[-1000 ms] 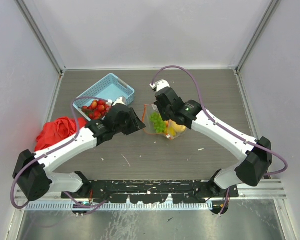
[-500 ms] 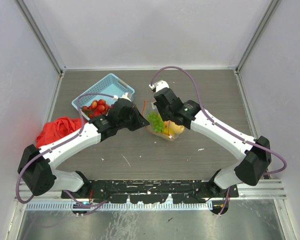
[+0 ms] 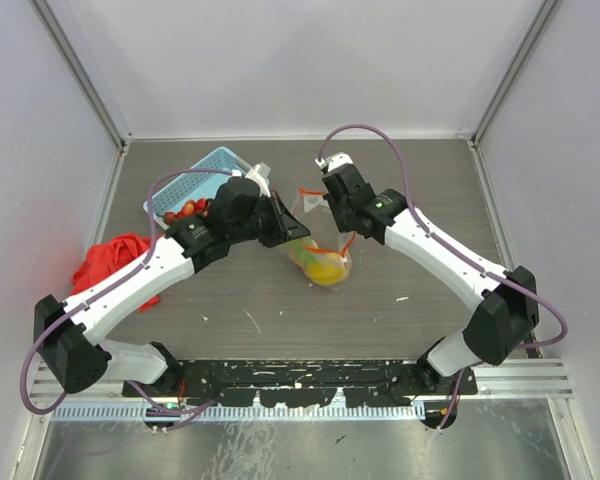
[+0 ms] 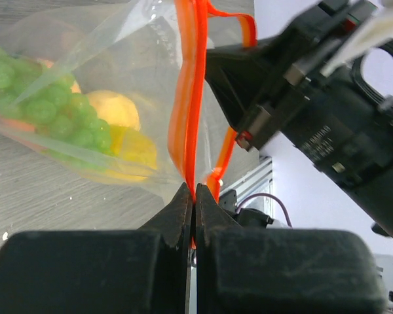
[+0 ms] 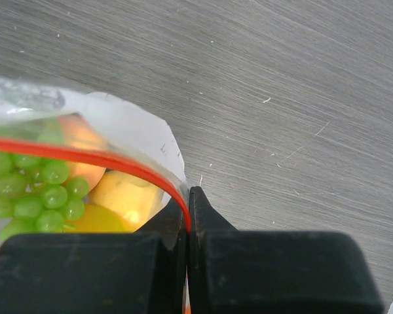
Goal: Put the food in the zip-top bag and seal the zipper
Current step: Pick up the fake fruit from the bin.
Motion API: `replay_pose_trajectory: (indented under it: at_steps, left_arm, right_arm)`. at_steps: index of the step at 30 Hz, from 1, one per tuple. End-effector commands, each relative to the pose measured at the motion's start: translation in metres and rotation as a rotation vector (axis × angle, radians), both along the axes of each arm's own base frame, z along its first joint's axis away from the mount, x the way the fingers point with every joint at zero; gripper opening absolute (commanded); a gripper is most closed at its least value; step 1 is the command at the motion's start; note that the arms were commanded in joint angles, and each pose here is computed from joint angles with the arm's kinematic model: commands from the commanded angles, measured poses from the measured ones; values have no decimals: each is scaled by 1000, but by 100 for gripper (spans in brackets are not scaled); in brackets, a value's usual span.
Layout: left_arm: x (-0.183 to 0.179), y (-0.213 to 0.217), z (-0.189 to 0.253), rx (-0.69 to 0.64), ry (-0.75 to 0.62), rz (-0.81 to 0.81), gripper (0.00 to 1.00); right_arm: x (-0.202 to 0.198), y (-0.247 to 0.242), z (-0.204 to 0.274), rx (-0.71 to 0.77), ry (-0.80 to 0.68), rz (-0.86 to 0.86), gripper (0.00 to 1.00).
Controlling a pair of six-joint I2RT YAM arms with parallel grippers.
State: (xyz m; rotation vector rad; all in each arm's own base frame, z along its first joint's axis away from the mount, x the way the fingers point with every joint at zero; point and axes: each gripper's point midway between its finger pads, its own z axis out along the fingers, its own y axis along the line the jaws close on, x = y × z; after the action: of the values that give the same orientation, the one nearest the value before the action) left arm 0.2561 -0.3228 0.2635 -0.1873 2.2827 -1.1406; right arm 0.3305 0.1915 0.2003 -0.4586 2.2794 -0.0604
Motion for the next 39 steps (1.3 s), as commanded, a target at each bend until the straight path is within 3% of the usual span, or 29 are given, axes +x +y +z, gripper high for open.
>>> replay_pose_trajectory:
  at_steps: [1, 5, 13, 24, 33, 39]
  left_arm:
    - [-11, -10, 40, -68, -64, -100, 0]
    - [-4, -3, 16, 4, -41, -73, 0]
    - [6, 10, -43, 133, 64, -42, 0]
    - [9, 26, 3, 136, -61, -18, 0]
    - [3, 9, -15, 123, 8, -102, 0]
    - [12, 27, -18, 205, -34, -37, 0]
  right_arm:
    - [7, 1, -9, -3, 17, 6, 2]
    - [8, 6, -7, 20, 29, 22, 1]
    - [-4, 19, 49, 168, -64, 113, 1]
    - [1, -20, 61, 72, -148, -20, 2]
    - [6, -13, 35, 52, -93, -18, 2]
    - [6, -17, 41, 55, -114, -33, 2]
